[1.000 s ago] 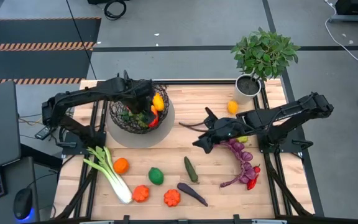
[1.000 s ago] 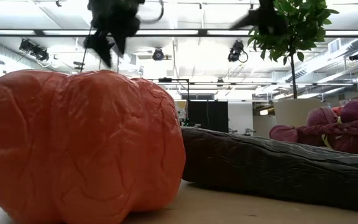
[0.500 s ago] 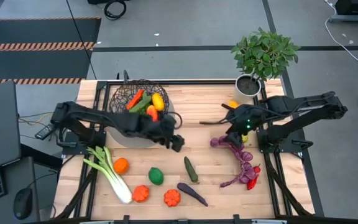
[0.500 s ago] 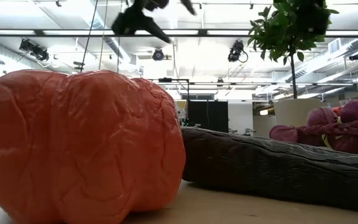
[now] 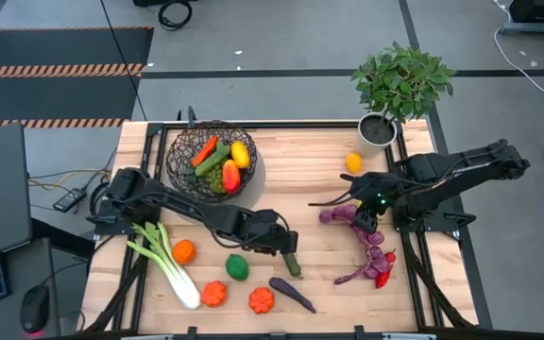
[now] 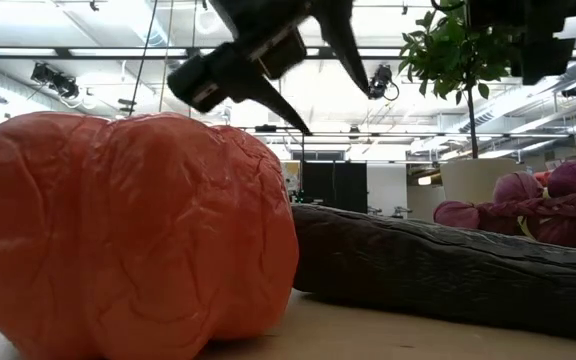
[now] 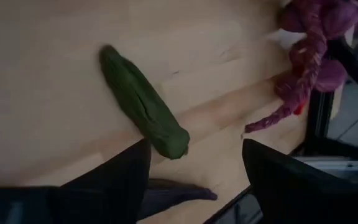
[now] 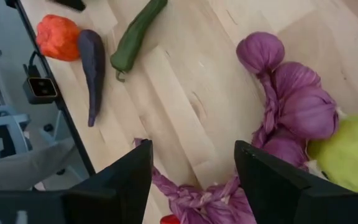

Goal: Build produce basket
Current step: Put the green chili pepper into the black wire basket

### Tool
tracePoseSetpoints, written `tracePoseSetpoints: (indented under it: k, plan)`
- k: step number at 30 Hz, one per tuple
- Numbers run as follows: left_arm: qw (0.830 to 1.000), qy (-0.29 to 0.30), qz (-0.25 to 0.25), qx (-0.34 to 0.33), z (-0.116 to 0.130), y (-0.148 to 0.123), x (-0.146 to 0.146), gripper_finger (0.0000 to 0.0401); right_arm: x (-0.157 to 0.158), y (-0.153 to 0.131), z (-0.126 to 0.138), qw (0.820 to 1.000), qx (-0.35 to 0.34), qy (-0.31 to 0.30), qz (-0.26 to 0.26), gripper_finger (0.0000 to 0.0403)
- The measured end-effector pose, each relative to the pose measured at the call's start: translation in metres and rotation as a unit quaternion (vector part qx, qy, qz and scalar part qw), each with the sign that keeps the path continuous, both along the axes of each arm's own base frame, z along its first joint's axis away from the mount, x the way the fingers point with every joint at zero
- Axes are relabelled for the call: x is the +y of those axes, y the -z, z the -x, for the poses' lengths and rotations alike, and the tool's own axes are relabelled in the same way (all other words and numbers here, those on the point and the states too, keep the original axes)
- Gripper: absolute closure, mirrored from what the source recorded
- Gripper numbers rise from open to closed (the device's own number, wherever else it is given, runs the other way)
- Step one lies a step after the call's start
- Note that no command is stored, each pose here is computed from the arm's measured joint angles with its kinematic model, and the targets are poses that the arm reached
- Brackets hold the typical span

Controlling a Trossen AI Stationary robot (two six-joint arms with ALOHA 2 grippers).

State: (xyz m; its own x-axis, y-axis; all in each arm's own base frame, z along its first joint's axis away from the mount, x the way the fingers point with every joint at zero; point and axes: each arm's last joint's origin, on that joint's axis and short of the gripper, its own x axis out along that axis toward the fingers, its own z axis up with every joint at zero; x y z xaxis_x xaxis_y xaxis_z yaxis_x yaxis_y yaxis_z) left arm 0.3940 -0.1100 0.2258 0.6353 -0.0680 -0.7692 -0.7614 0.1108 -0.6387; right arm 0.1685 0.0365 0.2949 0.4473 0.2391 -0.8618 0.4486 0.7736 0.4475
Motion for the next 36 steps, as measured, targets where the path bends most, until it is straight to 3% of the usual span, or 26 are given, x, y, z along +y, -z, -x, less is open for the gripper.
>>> tracePoseSetpoints:
  k: [7,20,24,26,29,32,34,36]
  plan:
    - [0.999,-0.034,0.025,0.025,-0.006,0.013,0.012,0.0140,-0.001,-0.001,0.003,1.000,-0.013,0.002,0.009,0.0171]
    - [0.999,-0.034,0.015,0.034,-0.019,0.034,0.029,0.0156,0.006,0.002,-0.002,1.000,-0.015,-0.006,0.009,0.0171]
    - [1.000,0.016,-0.009,0.013,-0.025,0.040,0.023,0.0161,0.006,0.002,-0.002,1.000,-0.015,-0.010,0.011,0.0171]
    - [0.995,0.081,-0.059,-0.002,-0.026,0.040,0.022,0.0164,0.006,0.002,-0.001,1.000,-0.011,-0.022,0.013,0.0171]
    - [0.971,0.191,-0.143,-0.030,-0.027,0.034,0.021,0.0171,0.006,0.003,0.002,0.999,0.004,-0.037,0.008,0.0172]
    - [0.929,0.299,-0.212,-0.049,-0.025,0.027,0.020,0.0178,0.006,0.003,0.006,0.999,0.019,-0.022,-0.012,0.0172]
    - [0.883,0.384,-0.262,-0.061,-0.022,0.025,0.018,0.0182,0.007,0.000,0.009,0.999,0.021,-0.003,-0.031,0.0172]
    - [0.821,0.469,-0.315,-0.084,-0.022,0.024,0.015,0.0185,0.008,-0.002,0.012,0.999,0.019,0.018,-0.047,0.0172]
